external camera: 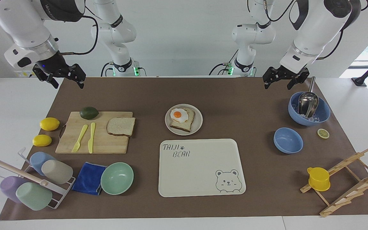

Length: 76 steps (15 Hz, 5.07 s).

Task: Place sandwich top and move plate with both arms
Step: 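Move the right gripper toward the bread slice on the cutting board, then grasp the bread slice on the cutting board with the right gripper, then carry the bread slice with the right gripper toward the white plate, then lower the bread slice onto the egg and open the right gripper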

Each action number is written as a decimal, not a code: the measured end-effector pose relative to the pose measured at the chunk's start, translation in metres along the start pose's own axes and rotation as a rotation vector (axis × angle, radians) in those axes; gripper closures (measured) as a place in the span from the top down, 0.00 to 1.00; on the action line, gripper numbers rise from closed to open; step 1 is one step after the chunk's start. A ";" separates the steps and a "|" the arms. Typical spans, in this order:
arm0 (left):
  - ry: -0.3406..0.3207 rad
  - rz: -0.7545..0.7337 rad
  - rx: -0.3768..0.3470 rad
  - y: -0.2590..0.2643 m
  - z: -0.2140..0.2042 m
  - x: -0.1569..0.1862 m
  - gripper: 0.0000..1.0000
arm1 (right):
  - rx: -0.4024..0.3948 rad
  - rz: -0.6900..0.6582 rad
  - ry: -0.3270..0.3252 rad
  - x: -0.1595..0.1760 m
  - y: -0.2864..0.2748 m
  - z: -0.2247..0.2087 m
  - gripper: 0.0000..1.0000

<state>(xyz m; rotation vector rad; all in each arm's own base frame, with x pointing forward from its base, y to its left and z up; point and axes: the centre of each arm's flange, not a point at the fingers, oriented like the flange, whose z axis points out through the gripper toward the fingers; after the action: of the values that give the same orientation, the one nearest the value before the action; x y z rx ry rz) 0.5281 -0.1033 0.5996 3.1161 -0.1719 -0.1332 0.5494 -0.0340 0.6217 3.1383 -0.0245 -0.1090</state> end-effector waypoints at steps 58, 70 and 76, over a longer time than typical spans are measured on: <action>0.000 0.000 0.000 0.000 0.000 0.000 1.00 | -0.513 -0.009 -0.074 -0.012 -0.233 0.314 0.13; 0.000 0.000 0.000 0.000 0.000 0.000 1.00 | -0.429 -0.096 0.016 -0.096 -0.419 0.247 0.10; 0.000 0.000 0.000 0.000 0.000 0.000 1.00 | -0.237 -0.089 0.062 -0.091 -0.449 0.237 0.10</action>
<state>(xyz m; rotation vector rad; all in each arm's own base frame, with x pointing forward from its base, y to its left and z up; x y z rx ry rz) 0.5281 -0.1033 0.5996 3.1161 -0.1719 -0.1332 0.4495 0.4162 0.3912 2.9034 0.1185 -0.0127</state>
